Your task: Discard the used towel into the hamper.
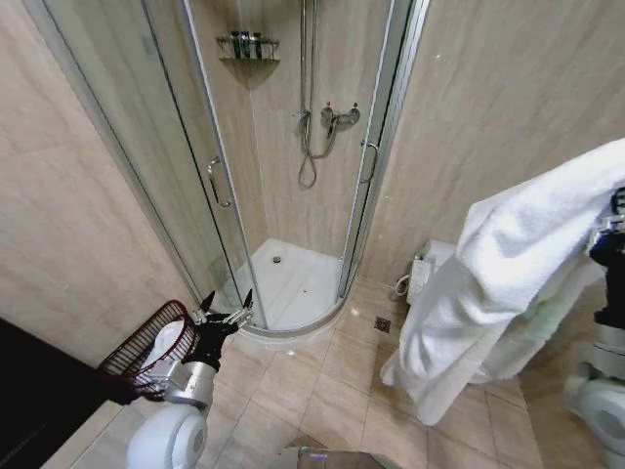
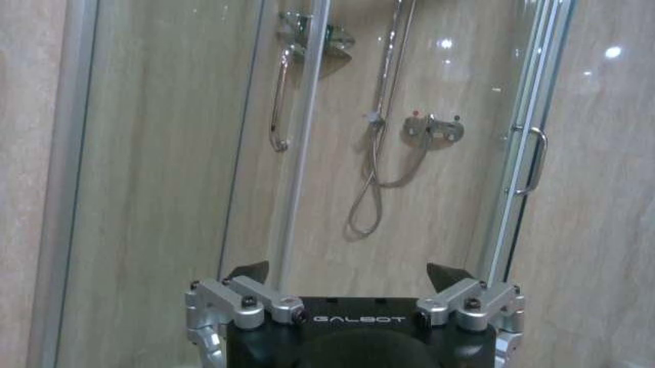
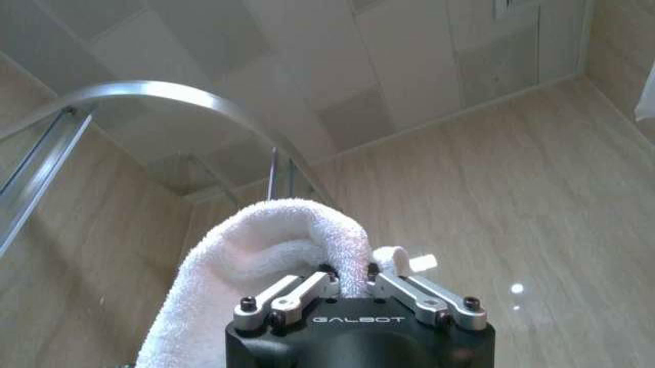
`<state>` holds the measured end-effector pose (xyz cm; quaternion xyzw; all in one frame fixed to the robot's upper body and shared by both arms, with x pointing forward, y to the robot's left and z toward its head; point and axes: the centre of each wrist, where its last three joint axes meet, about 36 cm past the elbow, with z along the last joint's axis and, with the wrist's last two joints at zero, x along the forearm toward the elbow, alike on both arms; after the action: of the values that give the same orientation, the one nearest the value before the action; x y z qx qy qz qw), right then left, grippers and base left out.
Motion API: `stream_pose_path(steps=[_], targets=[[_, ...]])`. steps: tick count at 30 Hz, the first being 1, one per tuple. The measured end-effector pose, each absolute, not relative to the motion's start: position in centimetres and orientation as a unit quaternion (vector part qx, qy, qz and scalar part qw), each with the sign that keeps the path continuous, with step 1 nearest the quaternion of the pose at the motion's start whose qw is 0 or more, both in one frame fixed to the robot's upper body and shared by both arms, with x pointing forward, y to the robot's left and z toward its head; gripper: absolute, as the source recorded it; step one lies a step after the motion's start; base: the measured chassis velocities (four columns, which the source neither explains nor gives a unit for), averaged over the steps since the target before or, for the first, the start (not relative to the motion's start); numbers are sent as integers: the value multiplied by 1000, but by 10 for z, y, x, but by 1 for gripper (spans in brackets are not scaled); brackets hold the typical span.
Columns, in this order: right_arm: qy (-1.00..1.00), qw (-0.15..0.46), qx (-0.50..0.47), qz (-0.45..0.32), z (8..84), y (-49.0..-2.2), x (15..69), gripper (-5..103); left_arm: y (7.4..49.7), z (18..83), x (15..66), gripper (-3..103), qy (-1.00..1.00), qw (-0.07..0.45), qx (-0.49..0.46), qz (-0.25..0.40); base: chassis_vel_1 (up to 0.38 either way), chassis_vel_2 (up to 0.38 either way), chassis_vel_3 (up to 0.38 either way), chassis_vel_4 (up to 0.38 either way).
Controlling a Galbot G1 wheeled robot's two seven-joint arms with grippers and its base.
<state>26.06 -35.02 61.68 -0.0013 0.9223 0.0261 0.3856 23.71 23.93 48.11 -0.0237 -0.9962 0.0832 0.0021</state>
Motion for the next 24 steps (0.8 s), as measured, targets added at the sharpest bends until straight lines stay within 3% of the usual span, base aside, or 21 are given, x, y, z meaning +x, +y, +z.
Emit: stream_pose_path(steps=[24], targets=[[920,389,-26,32,615,-340,268,7,239,481,237,100,-996,2,-24,83,0,0,0,0]])
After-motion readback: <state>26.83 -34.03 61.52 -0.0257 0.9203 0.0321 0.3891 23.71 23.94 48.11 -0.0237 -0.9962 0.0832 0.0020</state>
